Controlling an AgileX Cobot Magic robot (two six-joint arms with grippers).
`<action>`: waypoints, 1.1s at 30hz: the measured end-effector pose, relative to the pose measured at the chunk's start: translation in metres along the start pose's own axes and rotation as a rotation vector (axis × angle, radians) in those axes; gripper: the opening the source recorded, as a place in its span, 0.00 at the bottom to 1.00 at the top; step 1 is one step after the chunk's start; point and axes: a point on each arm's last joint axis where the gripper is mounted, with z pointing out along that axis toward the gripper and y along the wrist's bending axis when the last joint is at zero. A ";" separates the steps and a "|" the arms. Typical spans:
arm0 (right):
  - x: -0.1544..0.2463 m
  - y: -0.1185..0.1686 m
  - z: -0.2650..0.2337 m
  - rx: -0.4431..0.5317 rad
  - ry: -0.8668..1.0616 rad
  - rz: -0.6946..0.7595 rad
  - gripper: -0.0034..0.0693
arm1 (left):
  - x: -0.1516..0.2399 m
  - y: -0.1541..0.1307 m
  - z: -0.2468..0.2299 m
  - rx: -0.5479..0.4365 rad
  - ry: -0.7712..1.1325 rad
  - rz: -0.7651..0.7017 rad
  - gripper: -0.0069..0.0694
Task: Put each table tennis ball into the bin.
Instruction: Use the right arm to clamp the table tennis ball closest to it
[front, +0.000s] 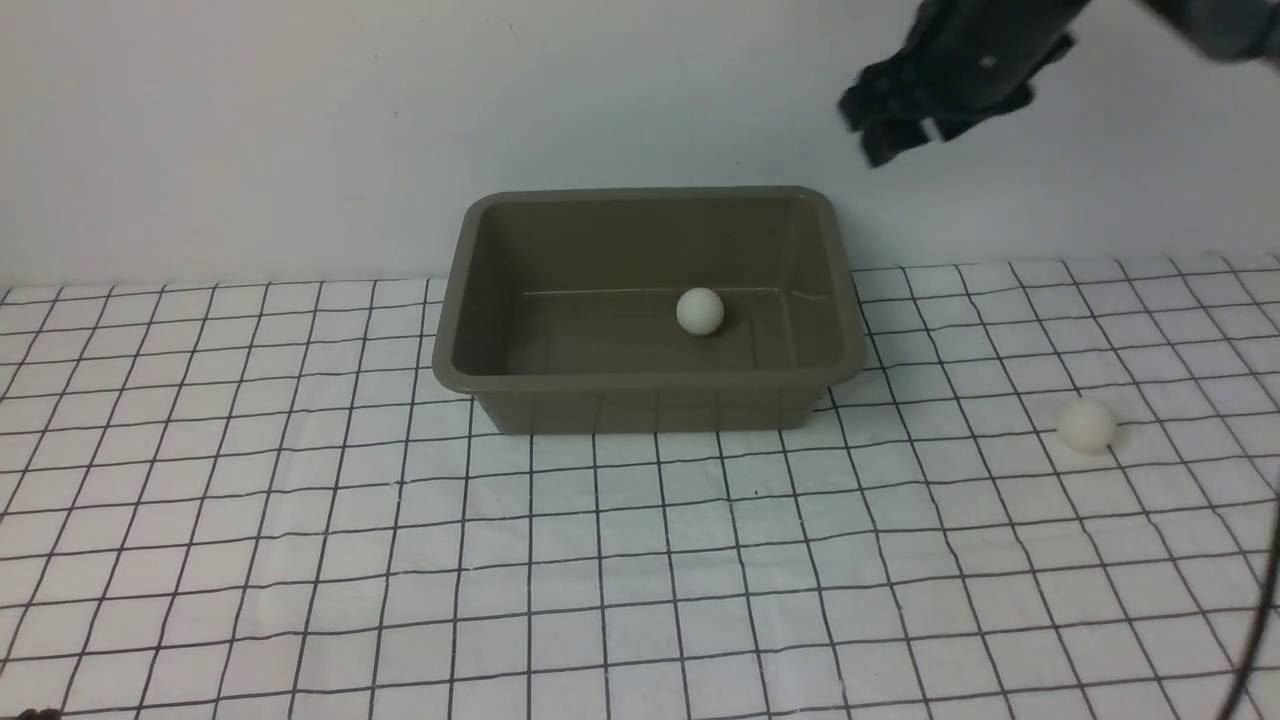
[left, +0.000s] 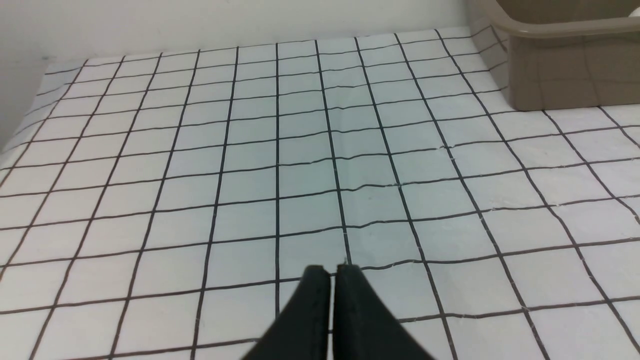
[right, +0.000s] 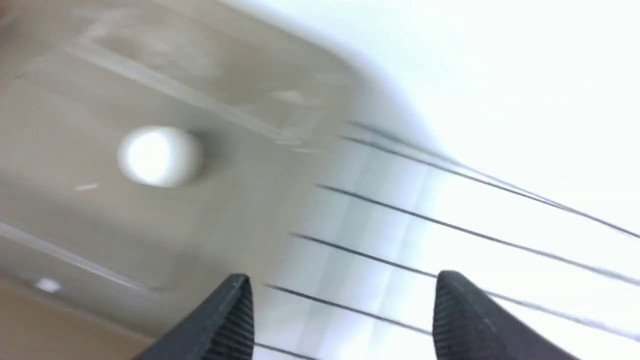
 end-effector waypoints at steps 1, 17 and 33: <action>0.007 -0.030 -0.019 0.043 -0.008 0.054 0.65 | 0.000 0.000 0.000 0.000 0.000 0.000 0.08; 0.125 -0.092 0.012 -0.022 0.330 0.305 0.65 | 0.000 0.000 0.000 0.000 0.000 0.000 0.08; 0.146 -0.095 0.047 0.034 0.367 0.281 0.65 | 0.000 0.000 0.000 0.000 0.000 0.000 0.08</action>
